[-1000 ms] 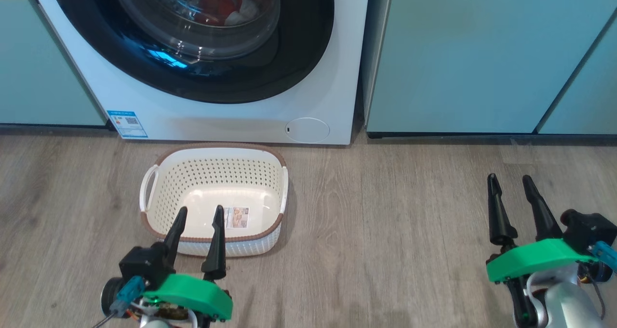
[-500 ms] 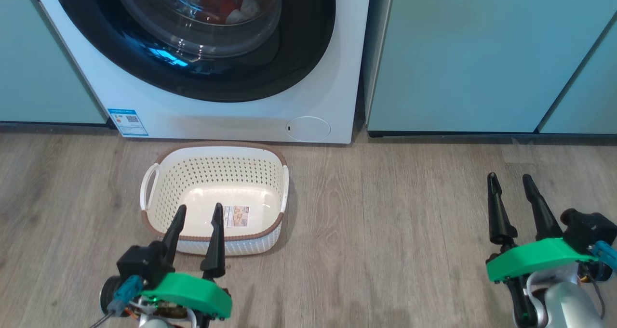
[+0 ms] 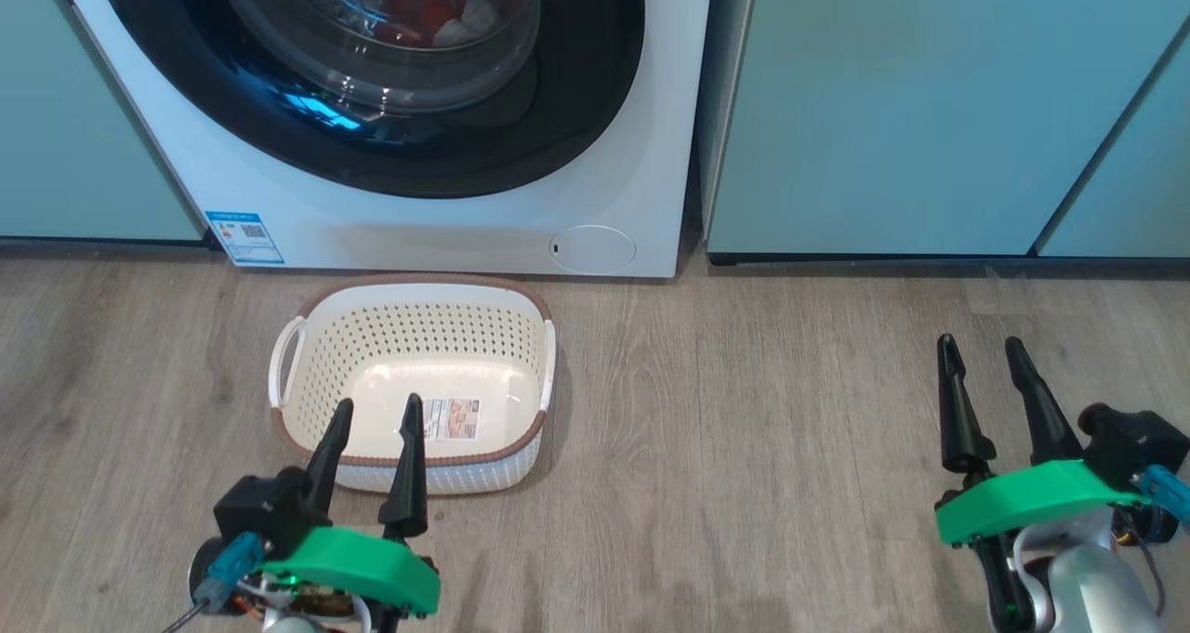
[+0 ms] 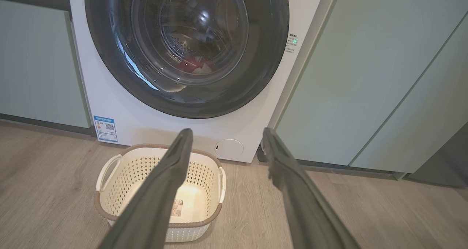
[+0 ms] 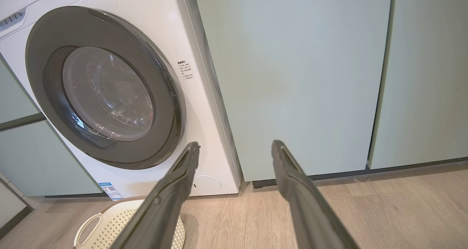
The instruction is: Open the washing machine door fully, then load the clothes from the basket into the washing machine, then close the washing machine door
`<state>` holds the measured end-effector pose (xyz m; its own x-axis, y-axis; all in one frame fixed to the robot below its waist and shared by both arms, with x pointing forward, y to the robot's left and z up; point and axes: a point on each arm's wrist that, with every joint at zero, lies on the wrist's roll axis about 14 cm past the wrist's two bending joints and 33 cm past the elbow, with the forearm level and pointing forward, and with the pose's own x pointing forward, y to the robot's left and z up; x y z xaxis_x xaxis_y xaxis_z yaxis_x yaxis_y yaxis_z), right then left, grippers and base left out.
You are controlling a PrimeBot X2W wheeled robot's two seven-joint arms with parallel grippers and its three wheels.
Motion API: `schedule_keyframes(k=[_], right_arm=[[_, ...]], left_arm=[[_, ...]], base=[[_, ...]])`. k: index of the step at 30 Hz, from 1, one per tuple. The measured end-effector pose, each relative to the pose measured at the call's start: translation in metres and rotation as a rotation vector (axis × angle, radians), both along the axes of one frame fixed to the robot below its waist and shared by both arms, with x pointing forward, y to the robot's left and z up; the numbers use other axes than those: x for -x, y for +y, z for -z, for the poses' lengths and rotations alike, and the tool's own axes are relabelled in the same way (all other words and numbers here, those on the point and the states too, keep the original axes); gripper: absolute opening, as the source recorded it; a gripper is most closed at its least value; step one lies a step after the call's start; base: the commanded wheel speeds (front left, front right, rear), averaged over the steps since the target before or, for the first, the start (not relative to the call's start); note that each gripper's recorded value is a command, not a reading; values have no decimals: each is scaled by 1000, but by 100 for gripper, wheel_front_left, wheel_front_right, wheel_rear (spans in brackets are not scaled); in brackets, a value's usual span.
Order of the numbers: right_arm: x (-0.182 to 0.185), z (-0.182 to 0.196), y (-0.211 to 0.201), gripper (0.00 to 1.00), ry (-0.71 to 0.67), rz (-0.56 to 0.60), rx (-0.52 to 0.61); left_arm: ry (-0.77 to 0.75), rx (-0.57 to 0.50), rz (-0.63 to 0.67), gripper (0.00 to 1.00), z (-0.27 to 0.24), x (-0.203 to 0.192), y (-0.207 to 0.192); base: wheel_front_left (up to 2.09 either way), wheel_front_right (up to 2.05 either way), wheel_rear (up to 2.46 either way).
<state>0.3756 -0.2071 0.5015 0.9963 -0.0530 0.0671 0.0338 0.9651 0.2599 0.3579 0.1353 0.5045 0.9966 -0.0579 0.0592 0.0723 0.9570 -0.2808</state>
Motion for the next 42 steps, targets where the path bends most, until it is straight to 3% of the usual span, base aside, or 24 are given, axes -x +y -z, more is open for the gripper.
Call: schedule_keyframes(k=[14, 15, 22, 42], right_arm=[[-1, -1, 4, 100, -2, -12, 0], [-1, -1, 5, 0, -1, -13, 0], [21, 46, 4, 0, 147, -6, -32], [19, 46, 0, 0, 155, 29, -227]], left_arm=[[1, 13, -5, 100, 0, 1, 3], [9, 23, -7, 0, 2, 2, 3], [157, 33, -17, 0, 46, 20, 6], [206, 224, -53, 0, 51, 16, 15]], base=[[0, 0, 0], [0, 0, 0], [0, 0, 0], [0, 0, 0]])
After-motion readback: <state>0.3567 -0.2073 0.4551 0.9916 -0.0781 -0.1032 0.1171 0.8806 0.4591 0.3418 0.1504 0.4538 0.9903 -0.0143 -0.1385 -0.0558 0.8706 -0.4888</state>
